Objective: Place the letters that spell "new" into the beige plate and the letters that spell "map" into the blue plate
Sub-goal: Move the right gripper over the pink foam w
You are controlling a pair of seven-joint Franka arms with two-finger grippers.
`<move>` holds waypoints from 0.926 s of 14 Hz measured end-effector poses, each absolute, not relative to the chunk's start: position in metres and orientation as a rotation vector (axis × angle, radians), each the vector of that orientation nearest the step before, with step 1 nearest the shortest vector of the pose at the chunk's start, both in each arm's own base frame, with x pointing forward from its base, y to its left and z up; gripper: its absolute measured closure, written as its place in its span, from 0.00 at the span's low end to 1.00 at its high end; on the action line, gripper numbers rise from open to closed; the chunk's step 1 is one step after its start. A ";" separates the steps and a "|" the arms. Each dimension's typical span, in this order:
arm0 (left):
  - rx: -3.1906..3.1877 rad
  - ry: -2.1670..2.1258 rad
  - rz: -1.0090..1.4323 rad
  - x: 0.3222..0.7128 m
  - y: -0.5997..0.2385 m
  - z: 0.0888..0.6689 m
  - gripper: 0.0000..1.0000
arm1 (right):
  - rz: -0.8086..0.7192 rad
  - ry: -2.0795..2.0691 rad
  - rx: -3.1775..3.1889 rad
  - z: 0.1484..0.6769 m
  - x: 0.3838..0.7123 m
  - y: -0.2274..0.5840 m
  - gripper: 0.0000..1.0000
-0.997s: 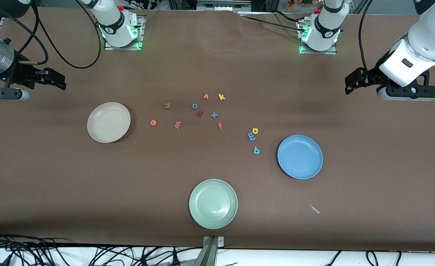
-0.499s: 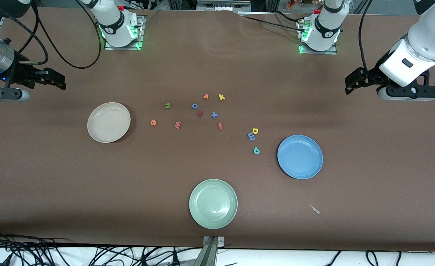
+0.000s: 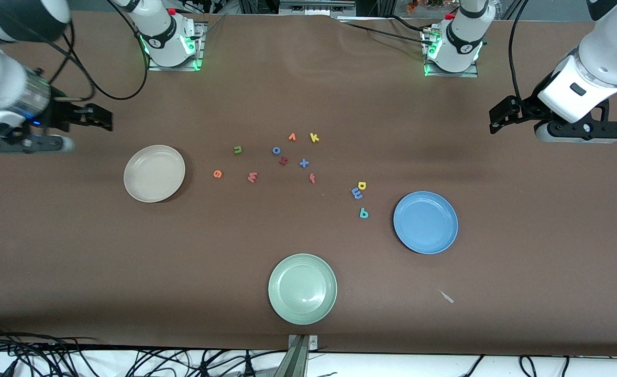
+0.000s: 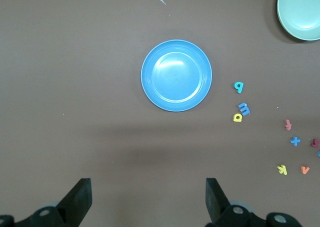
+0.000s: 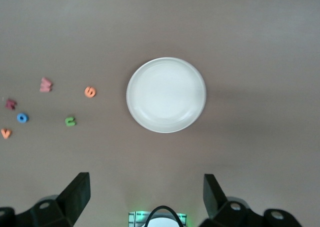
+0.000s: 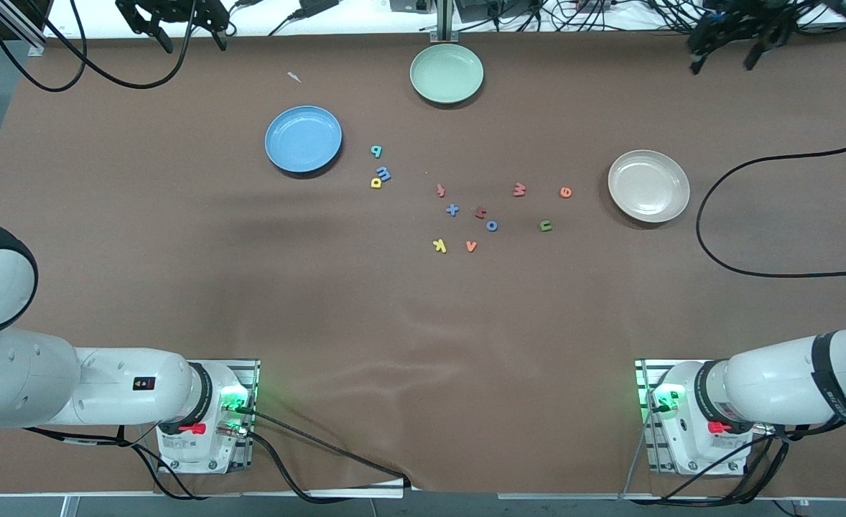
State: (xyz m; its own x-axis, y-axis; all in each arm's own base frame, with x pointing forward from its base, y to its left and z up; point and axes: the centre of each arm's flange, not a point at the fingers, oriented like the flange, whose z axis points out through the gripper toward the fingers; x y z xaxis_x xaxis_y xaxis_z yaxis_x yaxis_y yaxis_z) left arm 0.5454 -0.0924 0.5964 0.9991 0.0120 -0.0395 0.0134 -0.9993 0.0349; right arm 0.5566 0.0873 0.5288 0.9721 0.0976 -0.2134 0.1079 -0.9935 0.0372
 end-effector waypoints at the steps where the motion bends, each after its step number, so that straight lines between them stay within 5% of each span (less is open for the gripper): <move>1: 3.106 0.020 -0.060 0.545 -0.092 0.597 0.00 | -0.369 0.227 3.050 0.512 0.558 0.112 0.00; 7: 3.106 0.020 -0.059 0.545 -0.092 0.597 0.00 | -0.435 0.231 3.037 0.420 0.565 0.212 0.00; 13: 3.106 0.020 -0.059 0.545 -0.092 0.597 0.00 | -0.245 0.003 3.073 0.324 0.531 0.298 0.00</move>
